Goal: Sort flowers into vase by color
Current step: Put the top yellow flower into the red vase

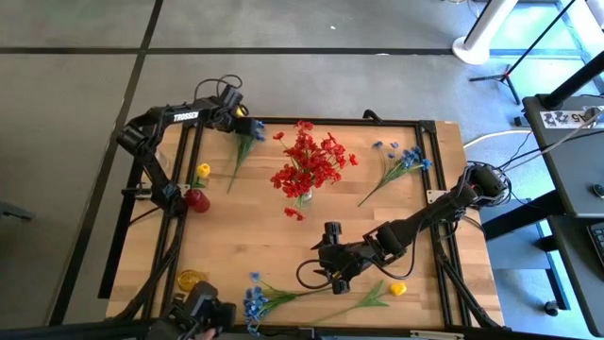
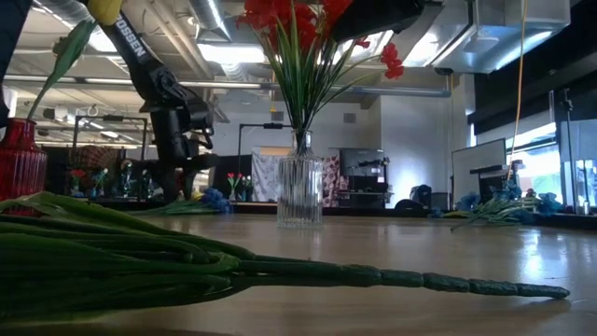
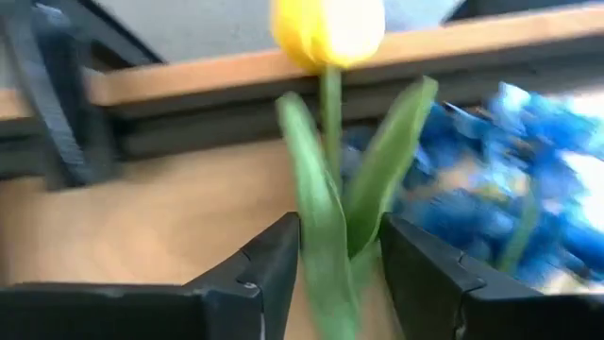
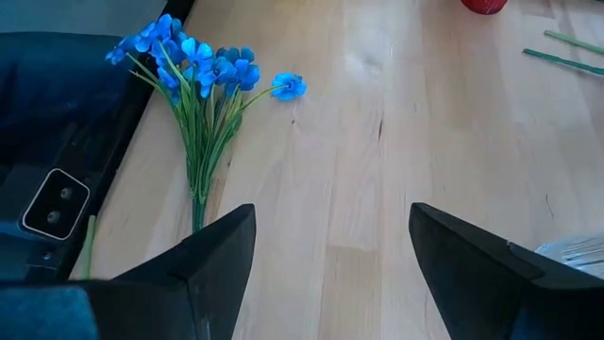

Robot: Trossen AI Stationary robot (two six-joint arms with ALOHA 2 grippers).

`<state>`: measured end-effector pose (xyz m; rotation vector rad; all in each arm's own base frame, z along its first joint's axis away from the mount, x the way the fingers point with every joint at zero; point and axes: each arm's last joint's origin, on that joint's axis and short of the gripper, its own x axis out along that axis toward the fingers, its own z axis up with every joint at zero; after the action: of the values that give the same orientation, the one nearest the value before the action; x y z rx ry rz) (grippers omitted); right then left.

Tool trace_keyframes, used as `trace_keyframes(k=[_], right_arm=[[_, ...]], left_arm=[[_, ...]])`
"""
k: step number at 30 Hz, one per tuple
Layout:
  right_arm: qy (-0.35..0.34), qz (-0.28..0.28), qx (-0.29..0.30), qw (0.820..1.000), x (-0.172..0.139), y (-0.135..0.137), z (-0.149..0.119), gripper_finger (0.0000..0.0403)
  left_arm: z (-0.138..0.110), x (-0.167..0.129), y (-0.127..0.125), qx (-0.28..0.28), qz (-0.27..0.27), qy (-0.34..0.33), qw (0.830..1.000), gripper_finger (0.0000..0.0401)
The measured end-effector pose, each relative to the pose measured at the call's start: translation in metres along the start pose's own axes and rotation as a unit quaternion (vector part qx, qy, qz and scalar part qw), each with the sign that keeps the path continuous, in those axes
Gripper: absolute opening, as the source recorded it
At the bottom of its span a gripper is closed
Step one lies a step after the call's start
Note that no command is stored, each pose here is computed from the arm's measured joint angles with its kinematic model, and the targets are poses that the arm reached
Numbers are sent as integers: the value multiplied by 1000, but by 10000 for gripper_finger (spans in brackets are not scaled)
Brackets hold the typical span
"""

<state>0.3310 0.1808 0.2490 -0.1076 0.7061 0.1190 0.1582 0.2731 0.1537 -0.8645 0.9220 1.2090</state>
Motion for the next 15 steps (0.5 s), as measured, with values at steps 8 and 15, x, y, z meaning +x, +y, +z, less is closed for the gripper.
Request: trace_keyframes(k=[8, 15], right_arm=[[0, 0, 0, 1000, 0, 0, 0, 280], [0, 0, 0, 1000, 0, 0, 0, 280]], left_arm=[[-19, 7, -6, 26, 1, 23, 999, 101], [-26, 8, -3, 35, 12, 46, 998, 42]])
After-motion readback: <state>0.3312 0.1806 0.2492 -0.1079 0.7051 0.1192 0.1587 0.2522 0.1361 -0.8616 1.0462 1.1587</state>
